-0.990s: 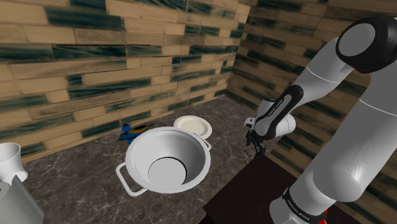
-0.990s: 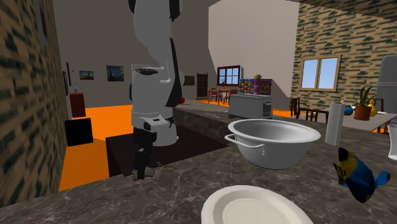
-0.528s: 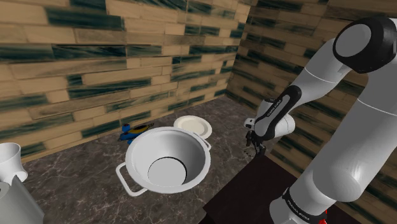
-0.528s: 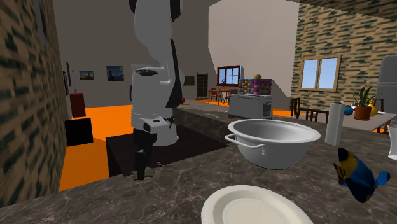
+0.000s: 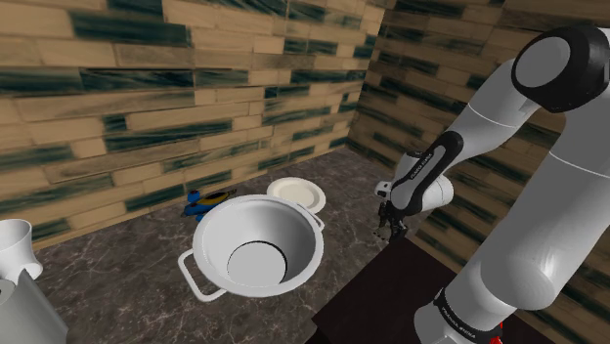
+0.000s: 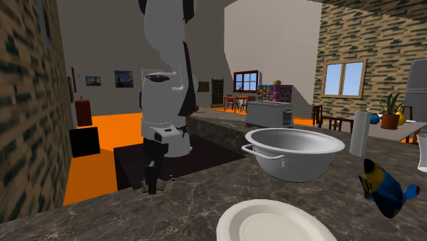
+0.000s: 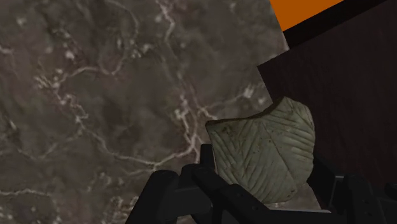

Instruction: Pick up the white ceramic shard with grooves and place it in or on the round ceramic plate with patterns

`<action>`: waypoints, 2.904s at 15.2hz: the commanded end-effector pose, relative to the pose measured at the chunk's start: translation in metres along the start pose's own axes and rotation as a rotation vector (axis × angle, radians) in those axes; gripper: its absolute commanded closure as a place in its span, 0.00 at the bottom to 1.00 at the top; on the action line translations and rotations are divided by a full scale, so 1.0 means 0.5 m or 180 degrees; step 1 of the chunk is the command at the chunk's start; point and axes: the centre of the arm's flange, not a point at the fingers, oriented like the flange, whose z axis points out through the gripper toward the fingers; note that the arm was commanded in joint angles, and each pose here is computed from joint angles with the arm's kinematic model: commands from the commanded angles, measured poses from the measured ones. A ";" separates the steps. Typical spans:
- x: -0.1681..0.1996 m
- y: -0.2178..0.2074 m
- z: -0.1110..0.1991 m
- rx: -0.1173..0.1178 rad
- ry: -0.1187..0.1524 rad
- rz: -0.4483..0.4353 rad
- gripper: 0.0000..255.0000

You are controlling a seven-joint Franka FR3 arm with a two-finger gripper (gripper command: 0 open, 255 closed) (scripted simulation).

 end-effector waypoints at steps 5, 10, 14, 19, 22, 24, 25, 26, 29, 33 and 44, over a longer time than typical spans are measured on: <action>-0.003 -0.001 -0.032 0.0000 0.0000 0.0000 1.00; -0.007 -0.002 -0.084 0.0000 0.0000 0.0000 1.00; -0.011 -0.003 -0.126 0.0000 0.0000 0.0000 1.00; -0.014 -0.003 -0.173 0.0000 0.0000 0.0000 1.00; 0.047 0.046 -0.180 0.0000 0.0000 0.0000 1.00; 0.088 0.079 -0.184 0.0000 0.0000 0.0000 1.00; 0.108 0.096 -0.186 0.0000 0.0000 0.0000 1.00; 0.129 0.112 -0.188 0.0000 0.0000 0.0000 1.00; 0.190 0.162 -0.195 0.0000 0.0000 0.0000 1.00; 0.272 0.228 -0.203 0.0000 0.0000 0.0000 1.00; 0.497 0.410 -0.227 0.0000 0.0000 0.0000 1.00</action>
